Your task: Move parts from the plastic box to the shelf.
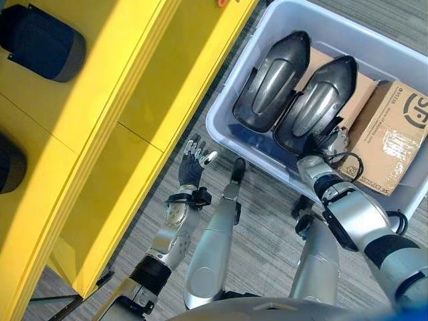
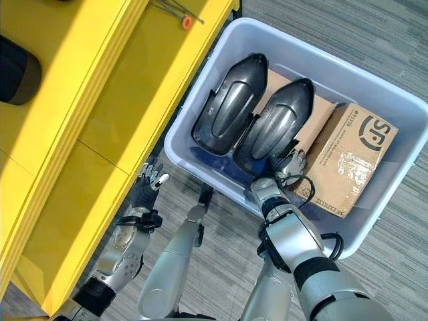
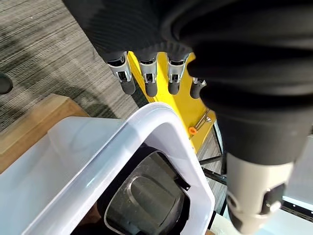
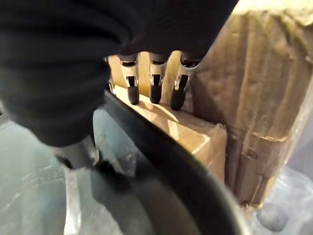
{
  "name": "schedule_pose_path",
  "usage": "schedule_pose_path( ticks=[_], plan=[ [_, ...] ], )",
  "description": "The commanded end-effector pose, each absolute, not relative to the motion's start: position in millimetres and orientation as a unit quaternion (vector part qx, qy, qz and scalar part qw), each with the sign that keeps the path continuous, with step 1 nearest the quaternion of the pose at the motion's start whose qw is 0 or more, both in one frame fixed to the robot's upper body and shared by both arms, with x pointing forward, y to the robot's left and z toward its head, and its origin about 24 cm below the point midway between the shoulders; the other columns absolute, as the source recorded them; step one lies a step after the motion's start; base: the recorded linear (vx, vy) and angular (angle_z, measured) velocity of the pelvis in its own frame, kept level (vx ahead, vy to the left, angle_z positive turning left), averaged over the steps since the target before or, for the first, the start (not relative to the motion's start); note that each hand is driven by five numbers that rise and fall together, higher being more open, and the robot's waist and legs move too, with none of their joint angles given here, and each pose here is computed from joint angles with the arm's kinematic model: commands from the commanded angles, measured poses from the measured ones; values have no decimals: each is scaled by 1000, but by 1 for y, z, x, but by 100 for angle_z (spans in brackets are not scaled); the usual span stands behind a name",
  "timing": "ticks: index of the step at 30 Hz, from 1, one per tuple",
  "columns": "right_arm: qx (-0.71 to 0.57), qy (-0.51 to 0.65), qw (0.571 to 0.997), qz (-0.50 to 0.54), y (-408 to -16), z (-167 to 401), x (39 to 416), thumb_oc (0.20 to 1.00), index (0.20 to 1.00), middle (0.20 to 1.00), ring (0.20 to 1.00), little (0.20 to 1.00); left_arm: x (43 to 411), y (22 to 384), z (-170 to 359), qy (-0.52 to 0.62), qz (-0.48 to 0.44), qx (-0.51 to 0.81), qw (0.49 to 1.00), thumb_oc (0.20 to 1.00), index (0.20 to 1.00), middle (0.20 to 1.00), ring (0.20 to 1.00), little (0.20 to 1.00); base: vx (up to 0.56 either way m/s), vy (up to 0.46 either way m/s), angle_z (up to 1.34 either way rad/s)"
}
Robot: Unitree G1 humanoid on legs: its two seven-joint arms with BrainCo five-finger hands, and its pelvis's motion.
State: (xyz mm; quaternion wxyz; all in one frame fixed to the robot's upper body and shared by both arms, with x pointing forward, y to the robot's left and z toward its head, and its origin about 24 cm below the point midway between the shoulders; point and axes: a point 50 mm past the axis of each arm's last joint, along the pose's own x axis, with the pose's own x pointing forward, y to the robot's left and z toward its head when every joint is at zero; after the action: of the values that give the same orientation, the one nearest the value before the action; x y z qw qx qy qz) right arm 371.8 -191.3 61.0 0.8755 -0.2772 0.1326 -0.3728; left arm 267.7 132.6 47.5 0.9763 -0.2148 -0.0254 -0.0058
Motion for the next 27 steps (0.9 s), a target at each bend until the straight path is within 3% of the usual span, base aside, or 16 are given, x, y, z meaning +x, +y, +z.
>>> schedule_pose_path(
  ticks=[1, 6, 18, 27],
  plan=[
    [-209, 130, 956, -160, -109, 70, 389, 200, 200, 200, 200, 200, 276, 126, 97, -125, -48, -230, 964, 1000, 1000, 1000, 1000, 1000, 4, 18, 9],
    [-63, 140, 971, -181, -106, 68, 387, 200, 200, 200, 200, 200, 276, 132, 92, -115, -37, -226, 967, 1000, 1000, 1000, 1000, 1000, 13, 5, -9],
    [164, 76, 940, -290, -164, 86, 389, 200, 200, 200, 200, 200, 272, 154, 78, -89, -9, -212, 973, 1000, 1000, 1000, 1000, 1000, -15, -24, -3],
    [259, -52, 935, -236, -162, 116, 373, 200, 200, 200, 200, 200, 267, 178, 66, -67, 35, -204, 976, 1000, 1000, 1000, 1000, 1000, -2, -60, -18]
  ],
)
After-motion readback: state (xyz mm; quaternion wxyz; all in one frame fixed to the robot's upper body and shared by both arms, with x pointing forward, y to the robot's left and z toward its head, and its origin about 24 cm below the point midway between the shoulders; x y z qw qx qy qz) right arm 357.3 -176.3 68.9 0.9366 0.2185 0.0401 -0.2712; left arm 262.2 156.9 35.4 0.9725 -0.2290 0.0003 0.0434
